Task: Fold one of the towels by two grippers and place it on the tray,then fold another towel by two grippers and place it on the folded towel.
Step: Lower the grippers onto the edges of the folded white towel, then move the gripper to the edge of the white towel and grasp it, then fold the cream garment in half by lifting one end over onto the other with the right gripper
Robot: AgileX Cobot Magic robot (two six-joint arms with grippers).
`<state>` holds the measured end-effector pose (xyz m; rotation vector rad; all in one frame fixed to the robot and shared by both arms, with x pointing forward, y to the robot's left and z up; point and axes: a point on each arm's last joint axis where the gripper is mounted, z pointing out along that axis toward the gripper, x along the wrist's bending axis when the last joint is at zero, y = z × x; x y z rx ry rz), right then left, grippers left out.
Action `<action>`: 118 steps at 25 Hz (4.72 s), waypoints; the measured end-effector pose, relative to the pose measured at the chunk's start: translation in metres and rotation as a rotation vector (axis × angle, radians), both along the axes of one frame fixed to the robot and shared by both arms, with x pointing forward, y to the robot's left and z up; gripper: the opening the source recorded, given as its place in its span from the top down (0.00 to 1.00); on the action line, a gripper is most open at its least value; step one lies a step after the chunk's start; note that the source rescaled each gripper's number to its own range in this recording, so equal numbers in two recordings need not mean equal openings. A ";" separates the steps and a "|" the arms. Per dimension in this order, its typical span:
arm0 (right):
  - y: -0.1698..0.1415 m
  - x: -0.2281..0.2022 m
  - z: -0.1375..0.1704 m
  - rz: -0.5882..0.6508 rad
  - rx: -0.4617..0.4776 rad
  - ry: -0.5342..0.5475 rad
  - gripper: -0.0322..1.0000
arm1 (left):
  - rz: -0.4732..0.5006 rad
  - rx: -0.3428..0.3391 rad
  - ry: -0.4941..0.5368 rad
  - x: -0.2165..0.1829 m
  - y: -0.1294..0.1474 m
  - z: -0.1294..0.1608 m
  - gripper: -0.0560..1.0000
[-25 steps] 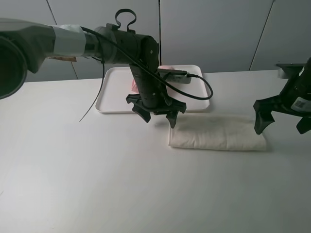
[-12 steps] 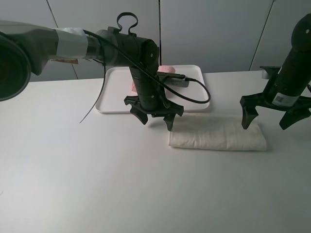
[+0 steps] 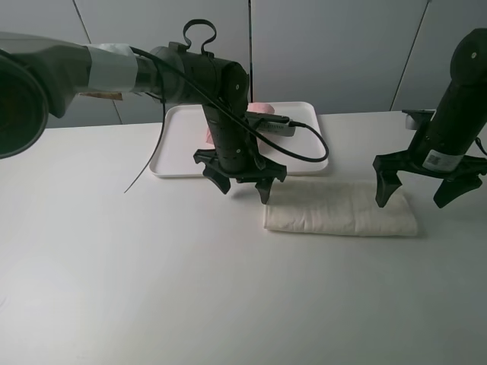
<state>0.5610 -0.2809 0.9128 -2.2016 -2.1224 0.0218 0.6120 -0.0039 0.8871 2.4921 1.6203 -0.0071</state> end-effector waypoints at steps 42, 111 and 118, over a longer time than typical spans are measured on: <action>0.000 0.005 -0.011 0.007 0.002 -0.023 0.00 | -0.096 0.052 0.053 0.009 -0.017 -0.015 0.05; 0.071 0.010 0.015 -0.012 0.609 -0.080 0.93 | -0.096 0.057 0.060 0.008 -0.017 -0.016 0.05; 0.077 0.007 -0.002 -0.053 0.668 -0.124 0.93 | -0.101 0.053 0.074 0.008 -0.016 -0.016 0.05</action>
